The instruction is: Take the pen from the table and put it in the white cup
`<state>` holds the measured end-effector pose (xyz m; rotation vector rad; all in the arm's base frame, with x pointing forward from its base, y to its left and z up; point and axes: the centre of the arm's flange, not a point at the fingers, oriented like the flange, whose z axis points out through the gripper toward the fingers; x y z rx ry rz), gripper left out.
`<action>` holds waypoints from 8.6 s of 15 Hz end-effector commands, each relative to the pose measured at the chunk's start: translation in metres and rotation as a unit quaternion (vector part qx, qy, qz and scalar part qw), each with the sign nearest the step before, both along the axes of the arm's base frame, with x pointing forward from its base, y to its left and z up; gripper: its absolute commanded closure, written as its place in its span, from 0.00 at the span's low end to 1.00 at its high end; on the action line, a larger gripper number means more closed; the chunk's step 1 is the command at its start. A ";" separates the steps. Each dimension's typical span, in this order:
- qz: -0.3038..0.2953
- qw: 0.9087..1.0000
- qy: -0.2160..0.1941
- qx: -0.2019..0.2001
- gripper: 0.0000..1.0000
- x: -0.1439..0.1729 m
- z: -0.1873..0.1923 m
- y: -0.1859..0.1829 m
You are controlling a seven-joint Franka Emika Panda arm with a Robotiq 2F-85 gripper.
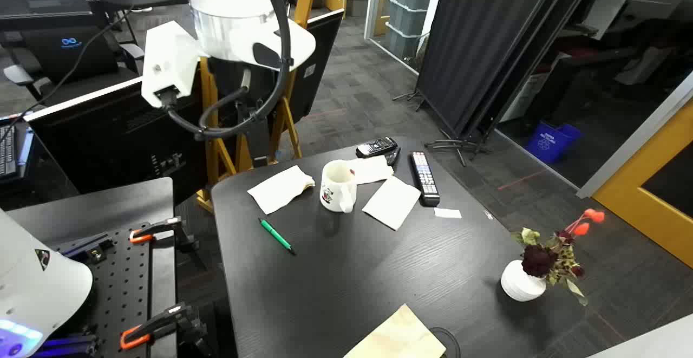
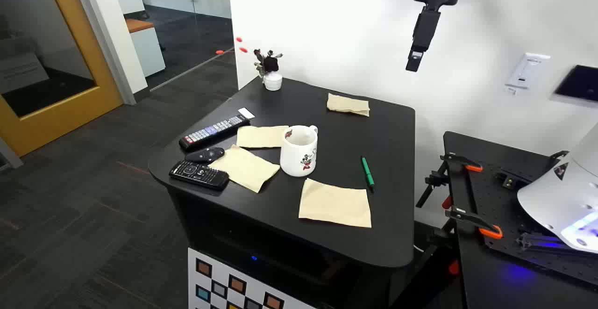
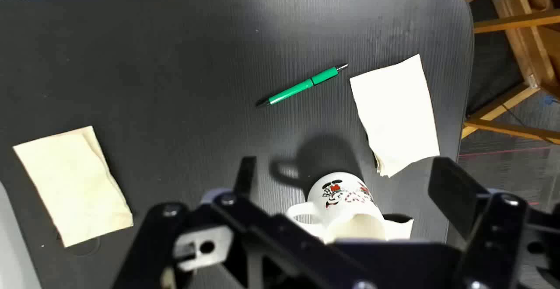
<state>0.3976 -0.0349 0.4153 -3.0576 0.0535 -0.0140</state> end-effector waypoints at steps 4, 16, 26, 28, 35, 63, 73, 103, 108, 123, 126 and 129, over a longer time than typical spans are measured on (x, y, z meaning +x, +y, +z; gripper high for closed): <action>0.000 1.000 0.000 0.000 0.00 0.000 0.000 0.000; -0.192 0.981 0.030 0.015 0.00 0.016 -0.086 0.034; -0.393 0.919 0.007 0.007 0.00 -0.009 -0.188 0.056; -0.418 0.908 0.006 0.005 0.00 -0.013 -0.202 0.057; -0.494 0.870 0.004 -0.009 0.00 -0.011 -0.238 0.046; -0.543 0.839 0.015 -0.046 0.28 0.017 -0.294 0.011; -0.539 0.841 0.010 -0.046 0.93 0.025 -0.293 0.016; -0.245 0.949 -0.160 -0.116 0.97 0.100 -0.026 0.104; -0.241 0.937 -0.184 -0.172 0.97 0.122 -0.018 0.127; -0.293 0.869 -0.270 -0.295 0.97 0.164 -0.072 0.164; -0.311 0.850 -0.299 -0.303 0.97 0.175 -0.082 0.167; -0.332 0.829 -0.325 -0.312 0.97 0.184 -0.093 0.170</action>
